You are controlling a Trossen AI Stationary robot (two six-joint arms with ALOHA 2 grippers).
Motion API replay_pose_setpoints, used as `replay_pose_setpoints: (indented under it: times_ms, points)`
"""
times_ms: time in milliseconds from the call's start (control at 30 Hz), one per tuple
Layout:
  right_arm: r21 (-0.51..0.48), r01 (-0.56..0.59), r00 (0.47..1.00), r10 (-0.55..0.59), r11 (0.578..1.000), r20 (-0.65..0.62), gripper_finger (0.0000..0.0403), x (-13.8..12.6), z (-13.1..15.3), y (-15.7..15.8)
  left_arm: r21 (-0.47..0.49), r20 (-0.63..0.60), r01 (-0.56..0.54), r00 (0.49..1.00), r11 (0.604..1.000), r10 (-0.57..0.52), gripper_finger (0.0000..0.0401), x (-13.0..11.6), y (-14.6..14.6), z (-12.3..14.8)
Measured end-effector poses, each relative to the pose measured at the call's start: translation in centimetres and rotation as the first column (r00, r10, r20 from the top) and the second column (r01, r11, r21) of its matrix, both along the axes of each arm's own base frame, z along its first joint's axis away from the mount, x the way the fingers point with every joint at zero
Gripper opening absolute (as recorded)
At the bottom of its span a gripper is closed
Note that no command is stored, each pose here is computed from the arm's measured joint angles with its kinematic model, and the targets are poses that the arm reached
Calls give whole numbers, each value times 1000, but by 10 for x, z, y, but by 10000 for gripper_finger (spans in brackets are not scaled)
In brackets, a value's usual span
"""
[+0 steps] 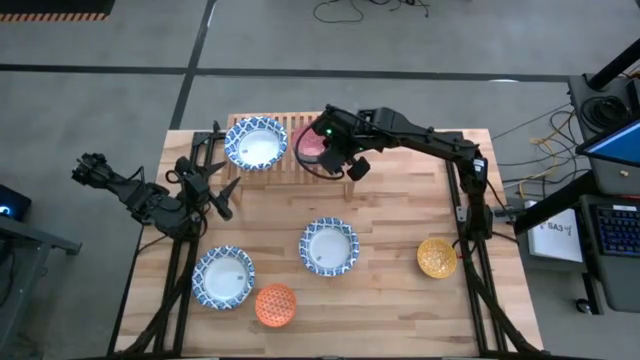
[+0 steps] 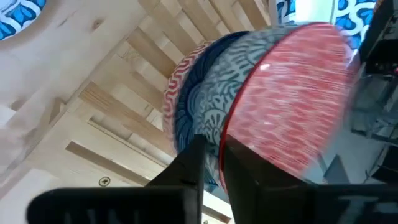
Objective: Place and stack bowls onto a shelf
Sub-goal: Stack the red pattern bowl on top of the blue pattern bowl on the shelf
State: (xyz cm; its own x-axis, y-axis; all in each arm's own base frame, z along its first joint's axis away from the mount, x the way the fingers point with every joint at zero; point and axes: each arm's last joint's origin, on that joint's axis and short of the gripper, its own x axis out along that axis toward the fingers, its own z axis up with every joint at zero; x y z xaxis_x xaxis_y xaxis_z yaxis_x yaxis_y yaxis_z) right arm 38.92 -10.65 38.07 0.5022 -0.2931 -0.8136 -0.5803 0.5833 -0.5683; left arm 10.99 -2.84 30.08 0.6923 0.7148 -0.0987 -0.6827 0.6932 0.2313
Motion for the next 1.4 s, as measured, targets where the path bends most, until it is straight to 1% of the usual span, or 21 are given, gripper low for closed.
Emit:
replay_pose_setpoints:
  times_ms: [233,333,400,500,667,767,833,867,900,967,1033,1067,1100,1167,1200,1267,1333,1400]
  points:
    - [7,21,1000,-21,1000,15,80,1,1,0,1,-1,0,1000,1000,0,230,0,0,0]
    - [15,34,999,-34,999,19,92,1,1,0,2,-2,1,1000,1000,-1,230,0,0,0]
    - [3,53,998,-53,999,18,97,0,1,-1,2,-2,1,1000,1000,-1,230,0,0,0]
    - [-28,91,996,-90,995,15,104,-1,2,-2,2,-2,1,1000,1000,-1,230,0,0,0]
    - [-36,100,994,-98,994,54,109,-3,14,0,2,-3,1,1000,1000,-1,230,0,0,0]
    - [-10,136,986,-134,991,97,106,-5,24,4,2,-3,1,1000,1000,-1,230,0,0,0]
    - [37,185,976,-188,982,111,102,-9,30,8,2,-3,1,1000,1000,-1,230,0,0,0]
    - [77,232,963,-240,970,121,99,-11,33,10,3,-3,1,1000,1000,-1,230,0,0,0]
    - [137,300,938,-318,944,136,94,-14,36,12,3,-3,1,1000,1000,-1,230,0,0,0]
    - [272,449,856,-497,851,141,80,-21,40,14,3,-4,1,1000,1000,-1,230,0,0,0]
    - [350,523,807,-584,777,91,60,-28,38,16,3,-5,1,1000,1000,-1,230,0,0,0]
    - [375,541,787,-611,753,90,49,-28,37,17,3,-5,1,1000,1000,-1,230,0,0,0]
    - [396,542,773,-625,741,110,37,-26,36,19,3,-5,1,1000,1000,-1,230,0,0,0]
    - [418,510,774,-613,752,160,17,-19,32,24,3,-5,1,1000,1000,-1,230,0,0,0]
    - [432,487,775,-604,759,187,13,-14,29,28,4,-6,1,1000,1000,-1,230,0,0,0]
    - [474,447,761,-601,759,244,10,-4,22,34,4,-6,1,1000,1000,-1,230,0,0,0]
    - [497,431,737,-612,753,288,9,3,11,38,4,-7,2,1000,1000,-2,230,0,0,0]
    - [483,439,682,-631,757,369,9,9,1,39,5,-8,2,1000,1000,-2,230,0,0,0]
